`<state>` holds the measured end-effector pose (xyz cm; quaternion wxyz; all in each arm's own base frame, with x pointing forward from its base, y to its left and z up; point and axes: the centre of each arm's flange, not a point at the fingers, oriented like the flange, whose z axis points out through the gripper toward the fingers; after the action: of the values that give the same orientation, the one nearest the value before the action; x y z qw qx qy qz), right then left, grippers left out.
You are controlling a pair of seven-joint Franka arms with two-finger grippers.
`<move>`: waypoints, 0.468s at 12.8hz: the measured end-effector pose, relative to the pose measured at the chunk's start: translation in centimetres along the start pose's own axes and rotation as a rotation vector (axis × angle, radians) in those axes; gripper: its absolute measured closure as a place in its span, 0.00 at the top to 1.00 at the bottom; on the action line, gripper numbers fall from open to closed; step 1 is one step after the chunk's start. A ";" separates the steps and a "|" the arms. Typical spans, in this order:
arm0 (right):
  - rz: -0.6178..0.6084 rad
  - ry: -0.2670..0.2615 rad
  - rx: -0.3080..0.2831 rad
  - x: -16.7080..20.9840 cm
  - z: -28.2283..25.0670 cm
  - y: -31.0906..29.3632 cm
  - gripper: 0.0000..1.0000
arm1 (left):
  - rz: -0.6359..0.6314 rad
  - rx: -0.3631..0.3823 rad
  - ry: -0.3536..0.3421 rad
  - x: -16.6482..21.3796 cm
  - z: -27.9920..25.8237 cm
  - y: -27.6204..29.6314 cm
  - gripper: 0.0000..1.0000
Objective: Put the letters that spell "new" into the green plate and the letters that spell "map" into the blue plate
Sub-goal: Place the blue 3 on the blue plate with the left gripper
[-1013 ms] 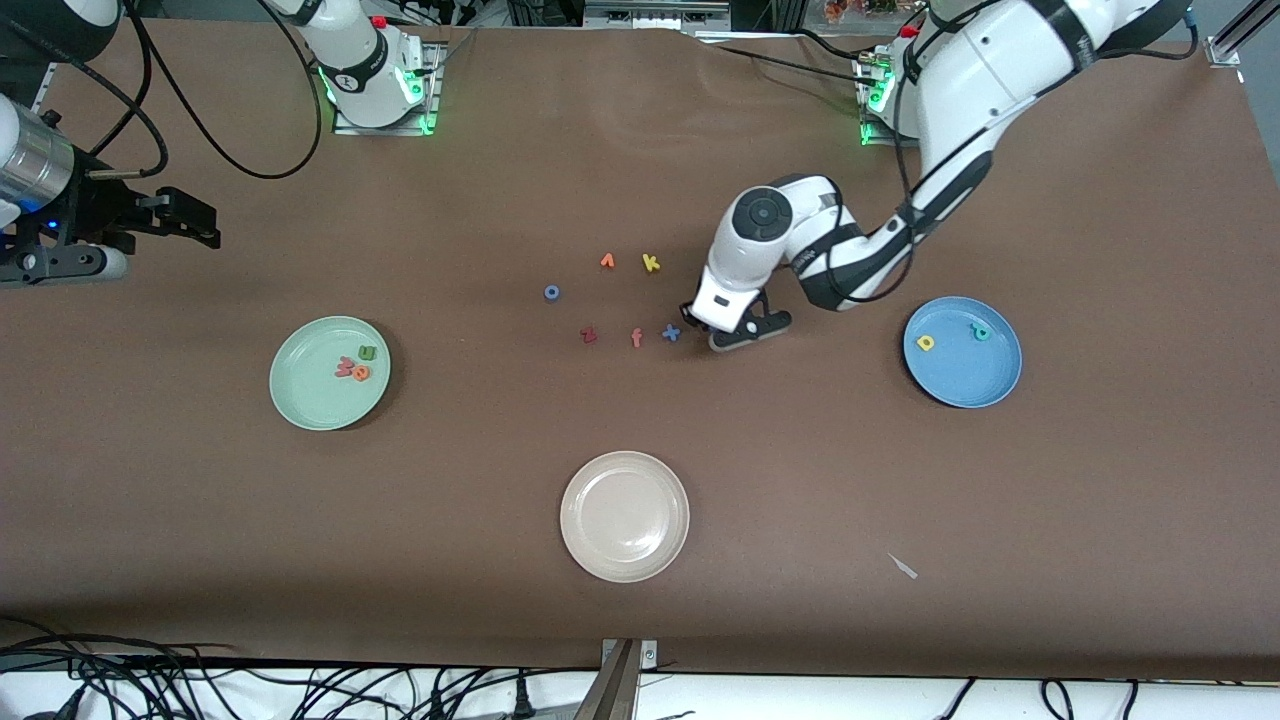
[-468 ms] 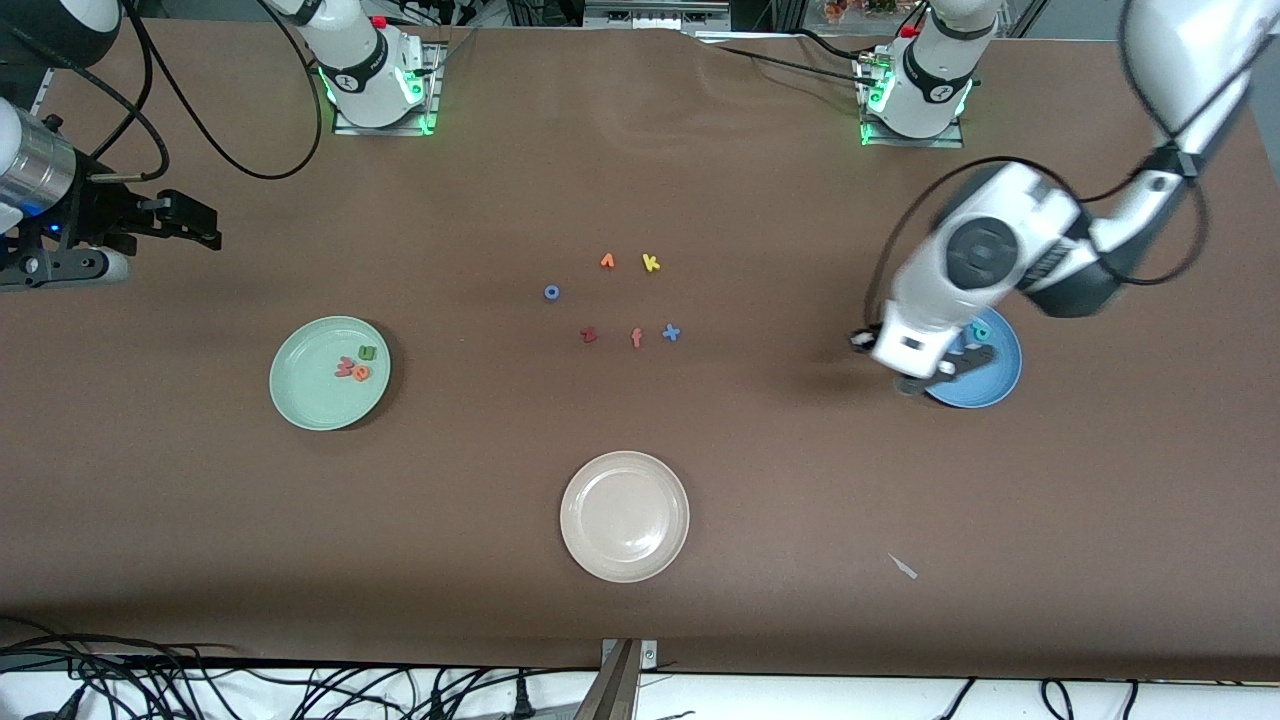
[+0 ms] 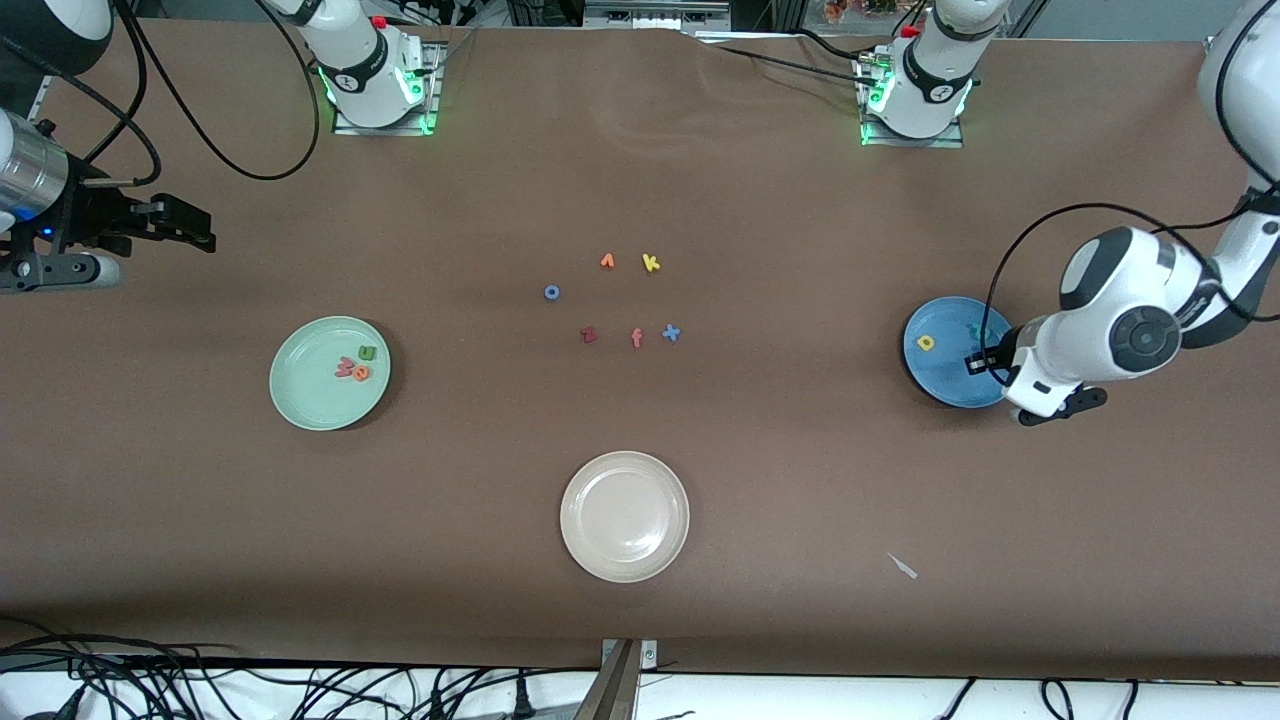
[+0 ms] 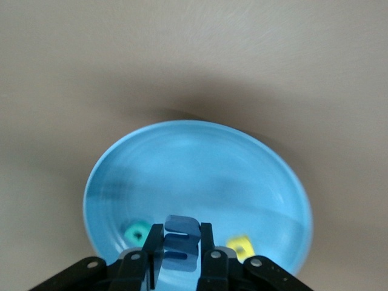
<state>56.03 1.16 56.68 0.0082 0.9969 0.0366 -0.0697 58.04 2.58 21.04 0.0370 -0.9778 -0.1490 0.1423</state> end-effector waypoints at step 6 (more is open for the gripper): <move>0.003 0.000 0.000 0.0 0.0 0.0 1.00 | 0.000 0.003 0.067 1.8 -3.1 1.6 0.81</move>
<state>56.03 1.16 56.67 0.0083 0.9969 0.0354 -0.0698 61.07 1.53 23.34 0.0433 -0.9820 -0.1475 0.1097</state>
